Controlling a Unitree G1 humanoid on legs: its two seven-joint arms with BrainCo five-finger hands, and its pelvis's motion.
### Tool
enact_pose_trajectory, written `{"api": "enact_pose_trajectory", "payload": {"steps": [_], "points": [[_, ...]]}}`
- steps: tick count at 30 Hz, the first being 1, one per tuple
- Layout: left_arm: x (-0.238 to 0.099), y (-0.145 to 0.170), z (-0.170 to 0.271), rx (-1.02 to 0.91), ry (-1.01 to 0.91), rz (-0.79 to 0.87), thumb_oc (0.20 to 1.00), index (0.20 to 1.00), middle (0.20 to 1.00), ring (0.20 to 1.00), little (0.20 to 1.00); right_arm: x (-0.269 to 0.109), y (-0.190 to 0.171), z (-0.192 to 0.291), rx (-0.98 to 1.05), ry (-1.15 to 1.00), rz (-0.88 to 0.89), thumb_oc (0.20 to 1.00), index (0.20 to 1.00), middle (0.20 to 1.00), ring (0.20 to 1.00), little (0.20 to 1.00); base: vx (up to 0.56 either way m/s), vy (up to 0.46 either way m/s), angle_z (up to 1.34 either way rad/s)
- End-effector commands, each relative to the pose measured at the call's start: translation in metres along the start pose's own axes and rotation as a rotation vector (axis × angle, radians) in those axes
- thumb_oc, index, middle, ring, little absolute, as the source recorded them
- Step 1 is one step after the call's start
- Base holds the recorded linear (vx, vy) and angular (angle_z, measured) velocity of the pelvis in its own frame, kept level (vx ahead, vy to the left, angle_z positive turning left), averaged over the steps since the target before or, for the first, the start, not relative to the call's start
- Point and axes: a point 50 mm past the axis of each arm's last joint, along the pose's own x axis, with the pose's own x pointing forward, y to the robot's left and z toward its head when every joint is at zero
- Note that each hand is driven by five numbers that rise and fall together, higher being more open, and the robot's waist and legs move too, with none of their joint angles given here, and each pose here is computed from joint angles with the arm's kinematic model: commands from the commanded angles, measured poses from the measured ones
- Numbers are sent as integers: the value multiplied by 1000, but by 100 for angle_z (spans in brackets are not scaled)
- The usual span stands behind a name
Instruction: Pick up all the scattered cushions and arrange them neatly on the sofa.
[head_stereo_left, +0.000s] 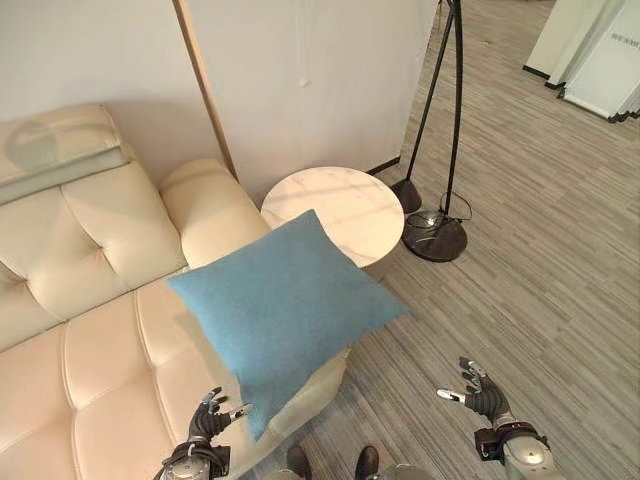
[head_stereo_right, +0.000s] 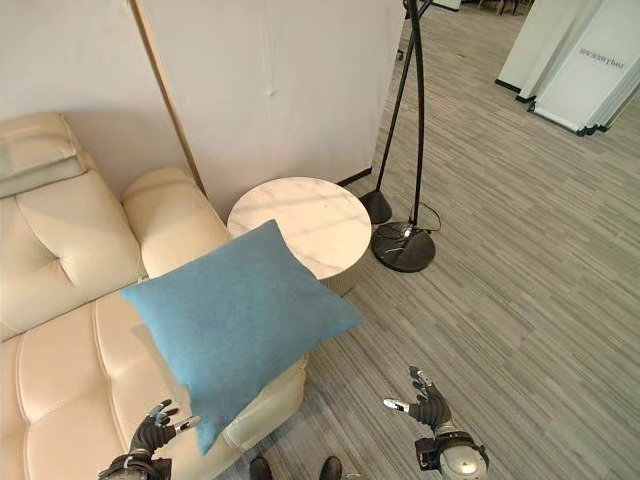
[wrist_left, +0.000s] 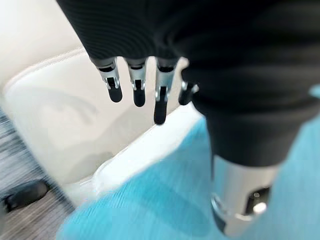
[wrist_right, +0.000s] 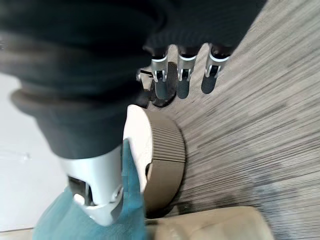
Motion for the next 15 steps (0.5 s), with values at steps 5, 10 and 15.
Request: {"api": "enact_pose_trajectory", "payload": {"steps": [5, 10, 15], "points": [[3, 22, 31, 2, -153, 49, 1000, 1000, 1000, 1000, 1000, 9, -15, 29, -25, -131, -69, 1000, 1000, 1000, 1000, 1000, 171, -85, 52], [3, 27, 38, 35, -178, 42, 1000, 1000, 1000, 1000, 1000, 6, -37, 46, -91, -199, -122, 1000, 1000, 1000, 1000, 1000, 79, -140, 67], [7, 30, 46, 73, -193, 28, 1000, 1000, 1000, 1000, 1000, 14, -50, 73, -161, -272, -101, 1000, 1000, 1000, 1000, 1000, 58, -194, 26]]}}
